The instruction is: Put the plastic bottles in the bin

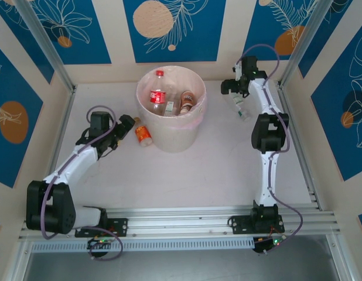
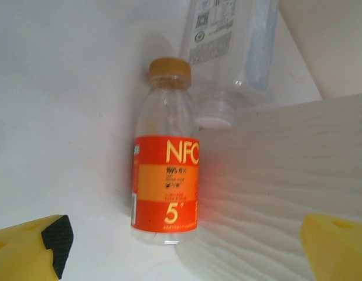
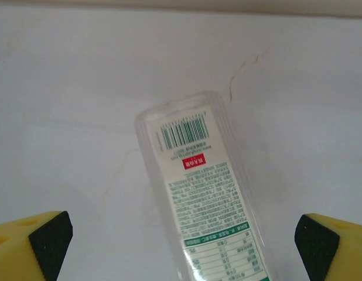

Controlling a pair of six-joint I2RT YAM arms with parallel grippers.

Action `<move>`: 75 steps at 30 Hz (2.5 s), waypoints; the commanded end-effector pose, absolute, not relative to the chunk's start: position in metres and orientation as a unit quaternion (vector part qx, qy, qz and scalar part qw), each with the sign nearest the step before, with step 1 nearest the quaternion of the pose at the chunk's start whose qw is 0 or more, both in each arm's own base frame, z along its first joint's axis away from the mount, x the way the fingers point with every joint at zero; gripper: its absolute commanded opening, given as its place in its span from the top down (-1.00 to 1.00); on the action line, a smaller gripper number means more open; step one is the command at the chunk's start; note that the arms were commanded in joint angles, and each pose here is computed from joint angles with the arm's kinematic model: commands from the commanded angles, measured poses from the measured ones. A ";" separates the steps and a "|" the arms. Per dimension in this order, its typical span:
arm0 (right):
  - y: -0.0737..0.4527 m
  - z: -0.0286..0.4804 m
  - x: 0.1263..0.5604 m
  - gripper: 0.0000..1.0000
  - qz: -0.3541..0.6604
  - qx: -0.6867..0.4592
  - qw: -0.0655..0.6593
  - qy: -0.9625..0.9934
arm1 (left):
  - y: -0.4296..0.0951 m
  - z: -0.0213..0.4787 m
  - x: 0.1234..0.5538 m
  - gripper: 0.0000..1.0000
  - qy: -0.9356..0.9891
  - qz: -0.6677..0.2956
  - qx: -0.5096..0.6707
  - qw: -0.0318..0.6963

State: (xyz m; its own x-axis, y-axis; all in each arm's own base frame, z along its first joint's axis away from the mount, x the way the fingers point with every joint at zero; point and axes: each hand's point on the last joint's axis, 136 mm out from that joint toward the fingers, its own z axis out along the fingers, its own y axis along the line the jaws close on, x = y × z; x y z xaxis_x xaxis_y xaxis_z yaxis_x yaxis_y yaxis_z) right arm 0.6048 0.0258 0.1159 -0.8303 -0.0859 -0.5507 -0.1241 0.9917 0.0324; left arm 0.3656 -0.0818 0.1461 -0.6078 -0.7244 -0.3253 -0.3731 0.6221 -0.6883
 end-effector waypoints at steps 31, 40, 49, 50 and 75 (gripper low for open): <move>0.018 0.071 0.604 -0.09 -0.005 -0.113 0.232 0.966 | -0.074 0.136 0.352 -1.00 0.850 -0.282 -0.333 0.295; 0.020 0.132 0.573 0.20 0.009 -0.052 0.301 0.952 | -0.082 0.139 0.355 -1.00 0.849 -0.303 -0.317 0.295; 0.030 0.199 0.523 0.32 0.046 0.002 0.394 0.918 | -0.083 0.144 0.359 -1.00 0.844 -0.308 -0.312 0.309; 0.034 0.207 0.519 0.33 0.052 0.008 0.405 0.913 | -0.084 0.144 0.359 -1.00 0.844 -0.310 -0.312 0.308; 0.131 0.414 0.426 0.38 0.311 -0.033 0.563 0.765 | -0.122 0.164 0.378 -1.00 0.819 -0.392 -0.295 0.296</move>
